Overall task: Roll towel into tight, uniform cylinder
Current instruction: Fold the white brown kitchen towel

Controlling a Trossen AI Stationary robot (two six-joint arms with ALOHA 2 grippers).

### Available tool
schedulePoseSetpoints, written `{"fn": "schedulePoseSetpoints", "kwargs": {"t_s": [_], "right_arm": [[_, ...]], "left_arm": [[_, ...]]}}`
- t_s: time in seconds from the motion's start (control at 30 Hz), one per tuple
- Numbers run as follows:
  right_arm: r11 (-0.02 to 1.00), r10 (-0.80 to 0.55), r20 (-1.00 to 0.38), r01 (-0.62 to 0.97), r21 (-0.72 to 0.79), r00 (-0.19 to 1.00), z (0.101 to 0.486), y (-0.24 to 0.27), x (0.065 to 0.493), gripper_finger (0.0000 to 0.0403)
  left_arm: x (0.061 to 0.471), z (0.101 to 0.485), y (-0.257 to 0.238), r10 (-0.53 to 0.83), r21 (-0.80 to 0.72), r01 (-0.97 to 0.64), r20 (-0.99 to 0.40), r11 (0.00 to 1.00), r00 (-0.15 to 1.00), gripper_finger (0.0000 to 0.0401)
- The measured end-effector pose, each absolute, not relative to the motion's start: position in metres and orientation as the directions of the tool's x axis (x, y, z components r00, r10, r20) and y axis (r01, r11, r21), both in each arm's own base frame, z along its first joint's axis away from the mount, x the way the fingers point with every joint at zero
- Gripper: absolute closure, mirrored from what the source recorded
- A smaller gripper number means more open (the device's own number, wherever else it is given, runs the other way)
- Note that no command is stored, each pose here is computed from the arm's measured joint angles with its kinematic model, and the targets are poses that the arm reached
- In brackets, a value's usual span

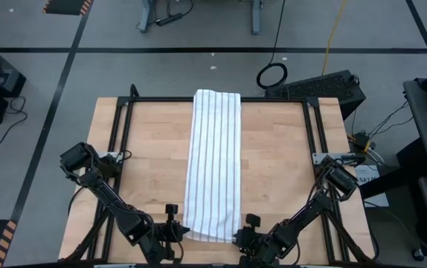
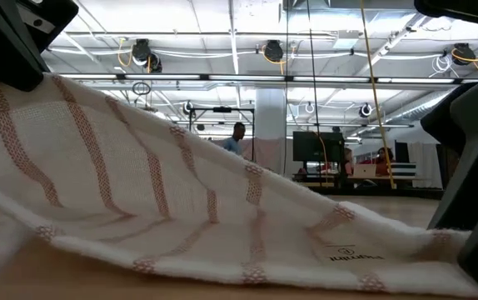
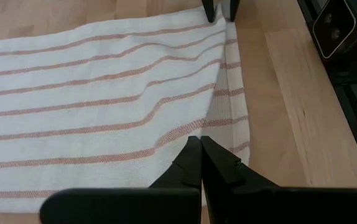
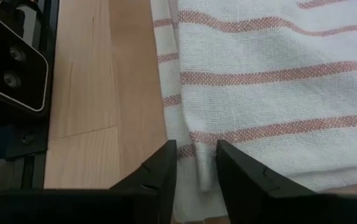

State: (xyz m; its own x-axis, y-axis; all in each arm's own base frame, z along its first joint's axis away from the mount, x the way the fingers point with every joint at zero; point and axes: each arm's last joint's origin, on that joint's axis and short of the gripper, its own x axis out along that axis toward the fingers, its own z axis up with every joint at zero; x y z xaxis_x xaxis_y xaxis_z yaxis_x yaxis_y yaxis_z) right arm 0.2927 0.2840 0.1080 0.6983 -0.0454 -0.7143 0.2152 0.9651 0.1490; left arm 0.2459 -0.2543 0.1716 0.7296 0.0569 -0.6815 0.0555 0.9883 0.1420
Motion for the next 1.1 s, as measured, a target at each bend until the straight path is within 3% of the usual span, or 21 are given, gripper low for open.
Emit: {"fn": "schedulePoseSetpoints", "kwargs": {"t_s": [0.2,0.5,1.1], "right_arm": [[0.966,-0.031,-0.725,0.207,0.155,0.688,0.1113,0.2836,0.2915,0.0326],[0.968,-0.012,-0.738,0.192,0.160,0.675,0.1113,0.2834,0.2917,0.0397],[0.965,-0.009,-0.738,0.199,0.170,0.675,0.1114,0.2837,0.2917,0.0336]], "left_arm": [[0.2459,0.1716,-0.2543,0.057,0.141,0.055,-0.681,0.988,0.730,0.0399],[0.2460,0.1716,-0.2544,0.056,0.141,0.055,-0.681,0.988,0.730,0.0399],[0.2476,0.1717,-0.2527,0.063,0.144,0.048,-0.680,0.988,0.731,0.0399]]}}
